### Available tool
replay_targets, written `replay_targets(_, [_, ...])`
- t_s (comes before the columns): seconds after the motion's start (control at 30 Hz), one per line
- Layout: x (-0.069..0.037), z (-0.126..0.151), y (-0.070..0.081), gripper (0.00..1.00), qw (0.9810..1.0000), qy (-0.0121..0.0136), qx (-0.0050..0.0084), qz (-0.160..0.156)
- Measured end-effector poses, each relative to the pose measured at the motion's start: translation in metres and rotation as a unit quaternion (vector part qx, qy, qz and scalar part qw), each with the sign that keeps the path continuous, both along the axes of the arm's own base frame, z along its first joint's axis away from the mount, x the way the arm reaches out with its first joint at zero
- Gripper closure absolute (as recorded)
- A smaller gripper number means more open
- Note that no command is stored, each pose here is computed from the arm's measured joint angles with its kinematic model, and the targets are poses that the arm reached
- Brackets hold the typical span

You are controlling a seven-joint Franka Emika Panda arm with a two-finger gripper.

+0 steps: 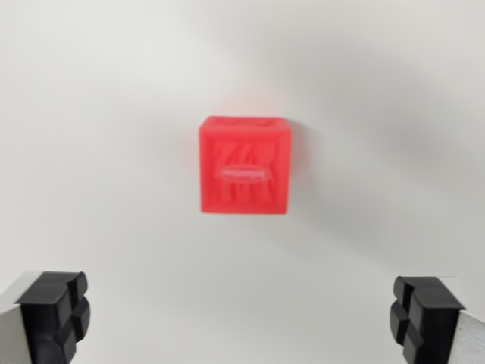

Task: Destack cube

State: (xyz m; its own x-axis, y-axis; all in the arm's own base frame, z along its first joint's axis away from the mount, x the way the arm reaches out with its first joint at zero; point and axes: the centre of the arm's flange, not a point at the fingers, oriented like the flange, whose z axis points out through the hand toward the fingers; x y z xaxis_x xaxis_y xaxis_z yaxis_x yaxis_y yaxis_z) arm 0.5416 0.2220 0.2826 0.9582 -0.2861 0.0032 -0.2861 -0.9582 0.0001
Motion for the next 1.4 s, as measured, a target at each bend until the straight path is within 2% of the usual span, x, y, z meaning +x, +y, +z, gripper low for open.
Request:
replay_targets(0.53, [0.000,0.064,0.000,0.00,1.0000,0.0000,-0.0007,0.000])
replay_targets(0.73, [0.000,0.087,0.000,0.00,1.0000,-0.0009,-0.0006,0.000])
replay_targets(0.87, [0.001,0.099,0.000,0.00,1.0000,-0.0005,-0.0008,0.000])
replay_targets(1.4, [0.001,0.128,0.000,0.00,1.0000,-0.0005,-0.0010,0.000])
